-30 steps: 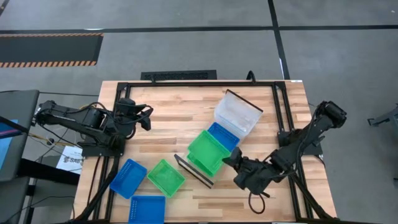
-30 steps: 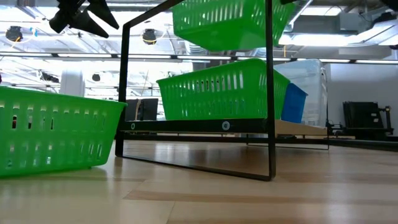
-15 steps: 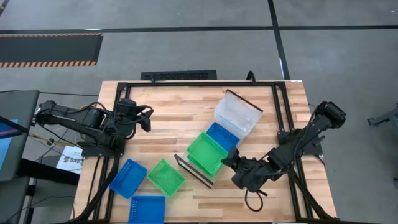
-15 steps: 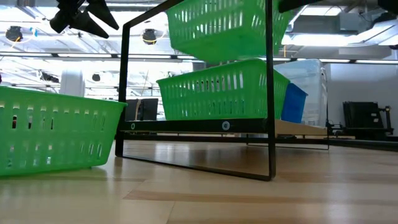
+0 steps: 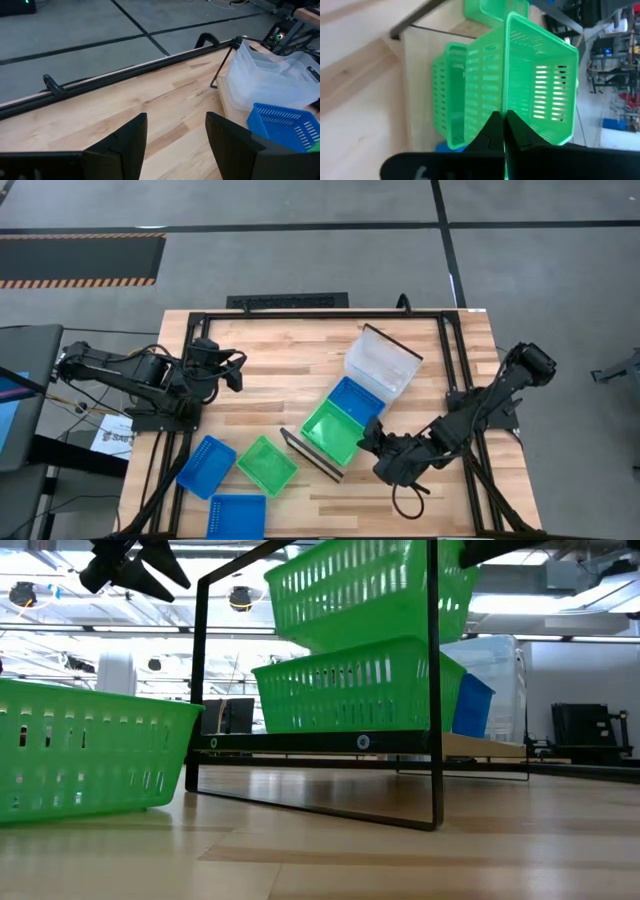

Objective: Stack baskets on shelf by color
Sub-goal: Stack the top green bin on the other green bin on the shelf

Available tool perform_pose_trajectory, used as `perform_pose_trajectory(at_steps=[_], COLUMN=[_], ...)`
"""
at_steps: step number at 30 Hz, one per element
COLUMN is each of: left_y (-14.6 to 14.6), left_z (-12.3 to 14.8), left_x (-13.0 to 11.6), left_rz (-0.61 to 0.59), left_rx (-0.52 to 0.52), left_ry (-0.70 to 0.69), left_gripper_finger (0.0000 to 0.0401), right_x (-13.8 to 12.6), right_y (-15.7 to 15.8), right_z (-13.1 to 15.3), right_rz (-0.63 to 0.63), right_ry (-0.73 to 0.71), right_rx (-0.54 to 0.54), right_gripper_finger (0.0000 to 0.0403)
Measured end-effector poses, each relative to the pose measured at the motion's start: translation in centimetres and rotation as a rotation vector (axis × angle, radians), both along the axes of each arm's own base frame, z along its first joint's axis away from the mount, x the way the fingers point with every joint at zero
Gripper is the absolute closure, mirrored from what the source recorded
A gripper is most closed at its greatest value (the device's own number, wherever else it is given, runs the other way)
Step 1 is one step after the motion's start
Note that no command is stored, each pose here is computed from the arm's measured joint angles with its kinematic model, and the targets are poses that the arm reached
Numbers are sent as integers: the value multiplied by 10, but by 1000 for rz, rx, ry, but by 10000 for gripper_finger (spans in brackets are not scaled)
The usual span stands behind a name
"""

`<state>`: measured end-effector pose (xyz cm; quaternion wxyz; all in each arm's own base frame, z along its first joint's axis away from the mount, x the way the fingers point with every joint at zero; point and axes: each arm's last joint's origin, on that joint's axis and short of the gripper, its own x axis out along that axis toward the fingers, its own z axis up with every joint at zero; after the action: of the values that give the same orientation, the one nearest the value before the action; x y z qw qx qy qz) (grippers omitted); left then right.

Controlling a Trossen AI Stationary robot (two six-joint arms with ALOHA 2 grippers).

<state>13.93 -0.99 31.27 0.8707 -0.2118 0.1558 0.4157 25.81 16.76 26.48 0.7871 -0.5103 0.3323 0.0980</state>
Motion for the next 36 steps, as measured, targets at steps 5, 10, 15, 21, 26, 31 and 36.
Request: perform_pose_trajectory(at_steps=[5, 10, 15, 21, 26, 31, 36], left_y=[0, 0, 0, 0, 0, 0, 0], left_z=[0, 0, 0, 0, 0, 0, 0], left_x=[0, 0, 0, 0, 0, 0, 0], left_rz=[-3, -3, -3, -3, -3, -3, 0], left_rx=[5, 5, 5, 6, 7, 7, 18], left_ry=[8, 8, 7, 8, 7, 7, 12], left_gripper_finger=[211, 211, 211, 211, 211, 211, 211], right_x=[-1, -1, -1, -1, 1, 3, 4], right_y=[0, 0, 0, 0, -1, -5, -8], right_z=[-1, -1, -1, -2, -3, -13, -14], right_rz=[5, -2, 12, 15, 46, 88, 77], right_ry=[12, 21, 27, 30, 25, 24, 33], right_rx=[16, 15, 21, 22, -10, -65, -76], right_gripper_finger=[402, 402, 402, 402, 402, 402, 402])
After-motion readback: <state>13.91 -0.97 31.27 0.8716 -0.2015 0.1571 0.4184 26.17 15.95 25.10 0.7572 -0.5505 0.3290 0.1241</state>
